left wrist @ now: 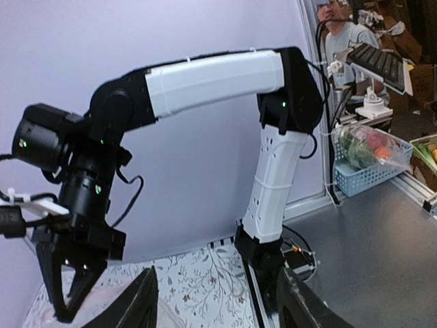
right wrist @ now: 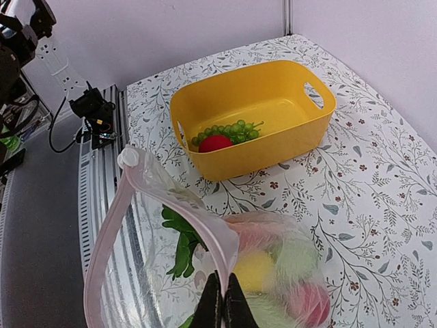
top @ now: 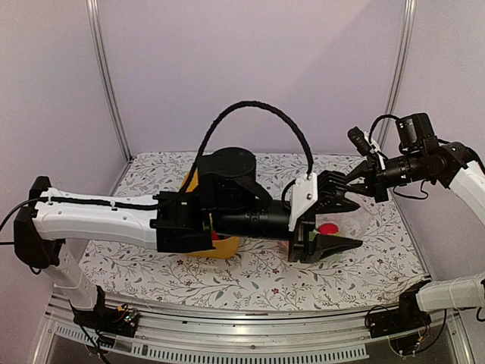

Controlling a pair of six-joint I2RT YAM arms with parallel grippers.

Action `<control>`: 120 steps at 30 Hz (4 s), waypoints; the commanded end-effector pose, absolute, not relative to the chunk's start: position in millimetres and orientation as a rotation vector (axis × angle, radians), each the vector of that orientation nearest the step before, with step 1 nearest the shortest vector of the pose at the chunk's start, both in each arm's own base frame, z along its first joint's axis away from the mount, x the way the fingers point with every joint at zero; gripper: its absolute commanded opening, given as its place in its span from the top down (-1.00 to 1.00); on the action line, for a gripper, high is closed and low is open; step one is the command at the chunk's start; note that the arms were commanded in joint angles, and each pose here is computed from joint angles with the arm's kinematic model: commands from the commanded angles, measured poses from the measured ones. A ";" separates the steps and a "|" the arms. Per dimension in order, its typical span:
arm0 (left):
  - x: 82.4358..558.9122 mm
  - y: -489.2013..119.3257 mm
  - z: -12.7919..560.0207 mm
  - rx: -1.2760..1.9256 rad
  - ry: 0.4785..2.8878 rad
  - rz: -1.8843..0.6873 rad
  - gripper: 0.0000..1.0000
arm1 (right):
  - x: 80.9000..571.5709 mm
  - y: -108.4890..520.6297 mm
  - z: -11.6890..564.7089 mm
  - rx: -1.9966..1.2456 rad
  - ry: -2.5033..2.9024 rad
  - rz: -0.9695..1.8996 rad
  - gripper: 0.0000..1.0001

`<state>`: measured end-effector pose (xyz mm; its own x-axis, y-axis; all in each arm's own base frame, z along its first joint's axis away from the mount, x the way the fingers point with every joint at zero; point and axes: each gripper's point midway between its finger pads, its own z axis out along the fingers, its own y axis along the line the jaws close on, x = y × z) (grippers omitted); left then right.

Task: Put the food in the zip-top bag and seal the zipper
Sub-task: Place the fake vegetable in the zipper food storage bag, then adjust the zipper food storage bag at the center of the board, then pick up the fake fruit from the bin.

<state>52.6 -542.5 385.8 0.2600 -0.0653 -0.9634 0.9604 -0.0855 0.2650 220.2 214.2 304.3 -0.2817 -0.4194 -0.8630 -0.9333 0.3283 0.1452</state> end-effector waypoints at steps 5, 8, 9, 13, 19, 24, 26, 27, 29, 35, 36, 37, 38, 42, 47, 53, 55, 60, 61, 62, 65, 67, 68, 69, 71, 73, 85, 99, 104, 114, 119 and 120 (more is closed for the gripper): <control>70.2 -550.8 260.5 1.557 1.355 -0.554 -0.25 | 213.2 208.5 301.3 -1.186 1.842 0.829 1.00; 84.4 -553.7 255.5 1.536 1.381 -0.441 -0.34 | 213.2 207.8 300.6 -1.185 1.842 0.823 1.00; 87.5 -554.6 253.6 1.534 1.377 -0.411 -0.36 | 213.3 207.7 300.2 -1.184 1.844 0.823 1.00; 97.6 -560.9 233.9 1.592 1.357 -0.303 -0.37 | 212.7 206.5 299.4 -1.184 1.848 0.814 1.00; 118.2 -569.8 215.0 1.644 1.350 -0.125 -0.10 | 214.5 205.6 295.3 -1.185 1.859 0.802 1.00; 137.9 -576.0 219.5 1.639 1.352 -0.077 0.33 | 219.9 207.3 296.0 -1.176 1.865 0.802 1.00; 150.3 -577.9 228.1 1.625 1.340 -0.051 0.55 | 227.2 207.5 300.2 -1.163 1.877 0.785 1.00; 159.4 -578.3 231.8 1.614 1.332 -0.032 0.67 | 232.8 207.2 302.4 -1.153 1.887 0.768 1.00; 183.9 -579.0 242.6 1.577 1.313 0.014 0.80 | 252.9 206.1 306.1 -1.130 1.917 0.700 1.00; 252.9 -582.5 316.0 1.360 1.184 0.193 0.96 | 325.1 187.1 380.0 -0.927 1.850 0.423 1.00; 251.8 -582.8 320.4 1.349 1.167 0.199 0.97 | 326.0 187.8 384.7 -0.921 1.838 0.426 1.00; 249.2 -583.2 320.7 1.348 1.159 0.186 0.97 | 322.7 189.5 385.8 -0.924 1.828 0.446 1.00; 246.6 -583.1 312.6 1.359 1.169 0.164 0.98 | 317.8 193.5 379.4 -0.945 1.829 0.485 1.00; 243.1 -579.0 260.2 1.413 1.246 0.108 1.00 | 292.5 206.6 331.4 -1.038 1.857 0.646 1.00; 231.8 -577.1 223.3 1.470 1.327 0.043 1.00 | 269.7 216.8 281.7 -1.100 1.917 0.802 1.00; 215.3 -574.7 234.4 1.468 1.335 -0.043 1.00 | 267.5 217.9 274.0 -1.111 1.924 0.817 1.00; 210.3 -574.1 236.2 1.467 1.340 -0.072 1.00 | 266.8 218.3 275.3 -1.110 1.919 0.824 1.00; 201.0 -566.1 240.8 1.460 1.366 -0.109 0.59 | 264.2 217.1 273.4 -1.107 1.917 0.822 1.00; 198.4 -562.5 241.4 1.458 1.376 -0.111 0.48 | 263.4 216.8 272.3 -1.107 1.917 0.822 1.00; 195.4 -558.0 243.8 1.455 1.385 -0.121 0.40 | 262.5 216.5 272.6 -1.106 1.915 0.821 1.00; 182.9 -541.1 252.4 1.443 1.419 -0.206 0.26 | 261.3 216.0 271.5 -1.106 1.913 0.818 1.00; 176.1 -526.5 257.6 1.416 1.449 -0.264 0.20 | 261.0 215.8 270.5 -1.106 1.912 0.818 1.00; 174.2 -518.5 260.2 1.402 1.462 -0.281 0.17 | 260.6 215.7 269.9 -1.106 1.913 0.819 1.00; 172.7 -510.2 261.6 1.388 1.477 -0.292 0.15 | 260.4 215.6 269.8 -1.107 1.911 0.818 1.00; 170.6 -493.6 264.3 1.359 1.505 -0.302 0.12 | 260.5 215.2 268.5 -1.105 1.914 0.816 1.00; 172.2 -476.4 266.3 1.320 1.534 -0.291 0.07 | 260.3 214.6 268.1 -1.106 1.912 0.808 1.00; 245.6 -366.3 243.0 0.982 1.852 -0.150 -0.14 | 257.8 211.8 266.5 -1.105 1.910 0.787 1.00; 329.4 -285.2 189.0 0.540 2.302 -0.285 0.03 | 256.8 205.9 261.7 -1.098 1.922 0.741 1.00; 360.1 -264.7 170.8 0.381 2.410 -0.396 0.15 | 255.1 205.1 260.2 -1.101 1.918 0.736 1.00; 400.9 -272.1 141.7 0.300 2.505 -0.504 0.24 | 251.7 203.8 257.1 -1.103 1.909 0.733 1.00; 415.7 -262.7 106.7 0.223 2.613 -0.352 0.19 | 251.1 203.6 258.6 -1.103 1.900 0.731 1.00; 416.2 -262.7 100.8 0.215 2.628 -0.346 0.19 | 251.0 203.5 258.5 -1.103 1.900 0.731 1.00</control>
<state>415.5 -273.2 129.6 -0.8205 0.1063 -0.5617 0.2871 0.9263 -0.2441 252.5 204.1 255.9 -0.3251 -0.4220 -0.8463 -0.8841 0.4532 0.1136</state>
